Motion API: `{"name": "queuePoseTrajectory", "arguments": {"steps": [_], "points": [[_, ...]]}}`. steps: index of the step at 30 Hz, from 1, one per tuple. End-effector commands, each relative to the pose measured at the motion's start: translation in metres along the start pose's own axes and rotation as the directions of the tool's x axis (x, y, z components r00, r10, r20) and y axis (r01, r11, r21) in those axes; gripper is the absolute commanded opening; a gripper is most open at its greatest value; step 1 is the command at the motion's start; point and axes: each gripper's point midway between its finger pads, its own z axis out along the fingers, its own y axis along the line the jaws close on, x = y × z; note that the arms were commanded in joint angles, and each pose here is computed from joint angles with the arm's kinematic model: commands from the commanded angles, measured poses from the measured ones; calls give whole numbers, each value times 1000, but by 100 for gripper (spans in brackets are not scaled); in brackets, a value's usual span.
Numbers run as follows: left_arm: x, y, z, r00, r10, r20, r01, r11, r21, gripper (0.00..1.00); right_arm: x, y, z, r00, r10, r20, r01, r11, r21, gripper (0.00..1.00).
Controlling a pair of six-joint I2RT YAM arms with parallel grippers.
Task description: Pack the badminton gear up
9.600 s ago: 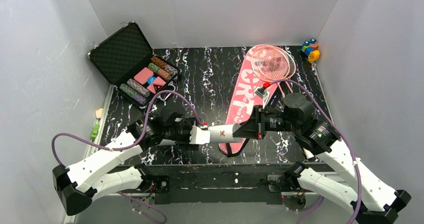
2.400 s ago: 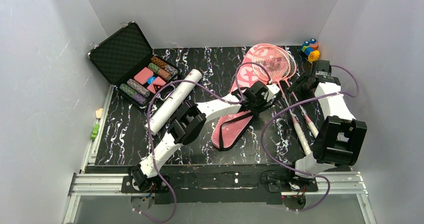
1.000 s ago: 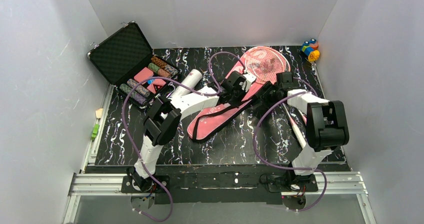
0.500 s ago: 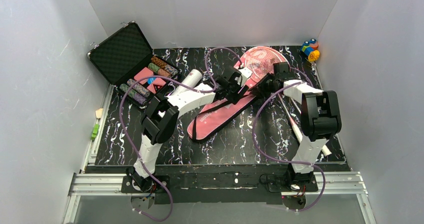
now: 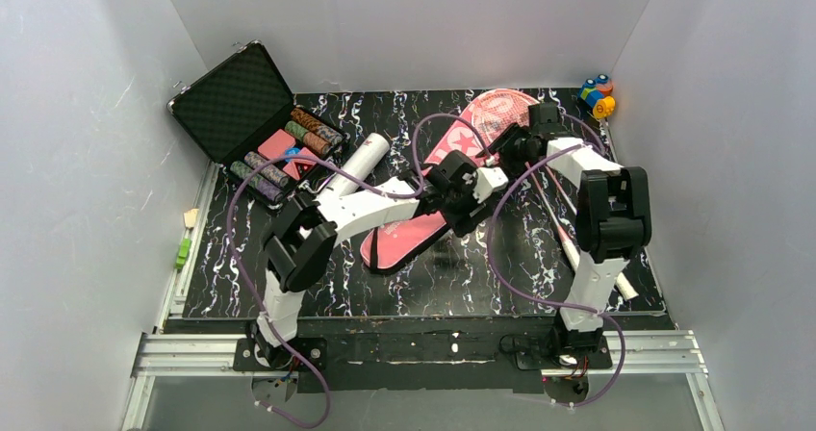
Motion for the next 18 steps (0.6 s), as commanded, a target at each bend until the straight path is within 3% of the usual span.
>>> {"name": "queuePoseTrajectory", "arguments": {"steps": [1,9,18], "points": [[17,-6,18,996,75,-51,-73,997,35,67,-22,20,-53,994,-33,100,39,998,-58,61],[7,23,43,993,106,-47,-109,990,-84,65,-22,7,-102,983,-48,174,60,996,-61,64],[5,26,39,993,116,-31,-118,988,-101,62,12,-31,-96,992,-26,120,32,998,-47,63]]}}
